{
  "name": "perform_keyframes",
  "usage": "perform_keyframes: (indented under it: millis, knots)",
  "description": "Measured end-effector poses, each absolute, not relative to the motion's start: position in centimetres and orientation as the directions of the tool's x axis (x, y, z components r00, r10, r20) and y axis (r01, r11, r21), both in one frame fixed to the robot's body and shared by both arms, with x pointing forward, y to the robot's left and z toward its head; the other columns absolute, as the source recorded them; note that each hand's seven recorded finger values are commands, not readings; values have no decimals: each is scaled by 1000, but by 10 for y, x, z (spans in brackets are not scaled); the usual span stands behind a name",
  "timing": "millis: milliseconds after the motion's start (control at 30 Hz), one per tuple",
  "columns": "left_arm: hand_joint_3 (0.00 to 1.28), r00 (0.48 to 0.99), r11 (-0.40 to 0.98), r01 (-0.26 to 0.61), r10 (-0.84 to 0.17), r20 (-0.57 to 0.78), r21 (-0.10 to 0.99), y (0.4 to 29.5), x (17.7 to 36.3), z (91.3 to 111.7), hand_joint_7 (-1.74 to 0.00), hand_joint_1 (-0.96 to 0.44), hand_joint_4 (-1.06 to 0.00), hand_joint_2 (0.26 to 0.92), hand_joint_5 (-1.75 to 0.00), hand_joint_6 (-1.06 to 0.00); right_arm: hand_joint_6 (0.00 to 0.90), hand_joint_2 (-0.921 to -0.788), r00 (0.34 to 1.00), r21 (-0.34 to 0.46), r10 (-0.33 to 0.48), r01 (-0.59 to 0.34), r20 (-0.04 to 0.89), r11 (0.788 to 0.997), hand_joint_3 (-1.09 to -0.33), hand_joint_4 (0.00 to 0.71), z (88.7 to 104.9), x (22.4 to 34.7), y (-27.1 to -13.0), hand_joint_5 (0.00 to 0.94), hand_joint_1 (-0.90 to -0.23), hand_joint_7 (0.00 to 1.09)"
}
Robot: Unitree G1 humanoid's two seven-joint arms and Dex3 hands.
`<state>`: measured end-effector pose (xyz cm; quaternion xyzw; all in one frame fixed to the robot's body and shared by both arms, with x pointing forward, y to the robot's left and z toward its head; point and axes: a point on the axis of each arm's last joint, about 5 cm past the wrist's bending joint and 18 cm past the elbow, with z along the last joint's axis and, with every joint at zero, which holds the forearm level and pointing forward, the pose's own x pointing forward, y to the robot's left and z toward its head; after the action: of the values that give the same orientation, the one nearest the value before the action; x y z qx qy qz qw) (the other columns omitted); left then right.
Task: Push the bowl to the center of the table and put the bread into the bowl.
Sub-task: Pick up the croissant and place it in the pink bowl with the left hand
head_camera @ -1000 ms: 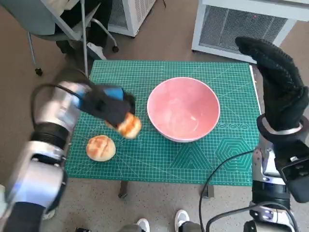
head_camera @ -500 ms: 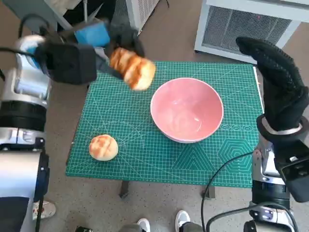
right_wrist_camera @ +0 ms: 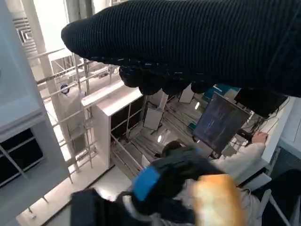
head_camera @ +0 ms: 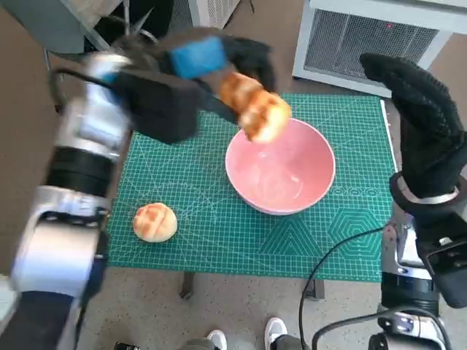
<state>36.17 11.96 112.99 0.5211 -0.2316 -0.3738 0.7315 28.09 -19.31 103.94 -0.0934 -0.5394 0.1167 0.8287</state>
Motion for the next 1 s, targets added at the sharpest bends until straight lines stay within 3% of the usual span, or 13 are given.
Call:
perform_keyframes:
  millis: [200, 467, 533, 567, 633, 700, 833, 1000]
  knots:
    - [17, 623, 118, 314, -775, -111, 942, 98, 365, 1108, -1080, 0, -711, 918, -1136, -721, -1, -921, 391, -278, 292, -93, 873, 956, -727, 289, 1039, 281, -193, 1, -599, 655]
    - [92, 641, 41, 344, -740, -203, 938, 77, 366, 1080, -1237, -1, -617, 920, -1154, -639, -1, -921, 389, -281, 294, -91, 873, 955, -727, 289, 1040, 280, -193, 1, -602, 657]
    - [157, 644, 35, 359, -732, -221, 933, 75, 366, 1076, -1319, -126, -523, 921, -948, -570, -1, -921, 387, -283, 295, -89, 874, 955, -727, 289, 1040, 280, -193, 1, -601, 657]
    - [181, 647, 28, 369, -725, -235, 929, 74, 366, 1074, -1229, -156, -442, 900, -710, -453, -1, -921, 385, -285, 296, -87, 874, 955, -727, 289, 1040, 279, -193, 1, -601, 657]
    - [137, 654, 17, 395, -708, -268, 919, 72, 366, 1069, -755, -128, -269, 866, -309, -279, -1, -921, 383, -285, 296, -84, 875, 955, -727, 289, 1041, 279, -193, 0, -601, 656]
    - [94, 655, 3, 427, -690, -307, 904, 71, 367, 1065, -533, -146, -155, 862, -158, -198, -1, -921, 382, -284, 294, -83, 876, 955, -727, 289, 1041, 278, -193, 0, -602, 656]
    - [52, 646, -29, 493, -658, -388, 870, 71, 367, 1060, -338, -248, -36, 863, -33, -120, -1, -921, 381, -283, 292, -81, 877, 956, -726, 289, 1041, 277, -194, 0, -604, 656]
    - [39, 636, -48, 521, -645, -424, 852, 73, 368, 1059, -282, -389, -5, 876, -5, -84, -1, -921, 384, -276, 285, -78, 878, 958, -726, 289, 1040, 276, -194, 0, -603, 656]
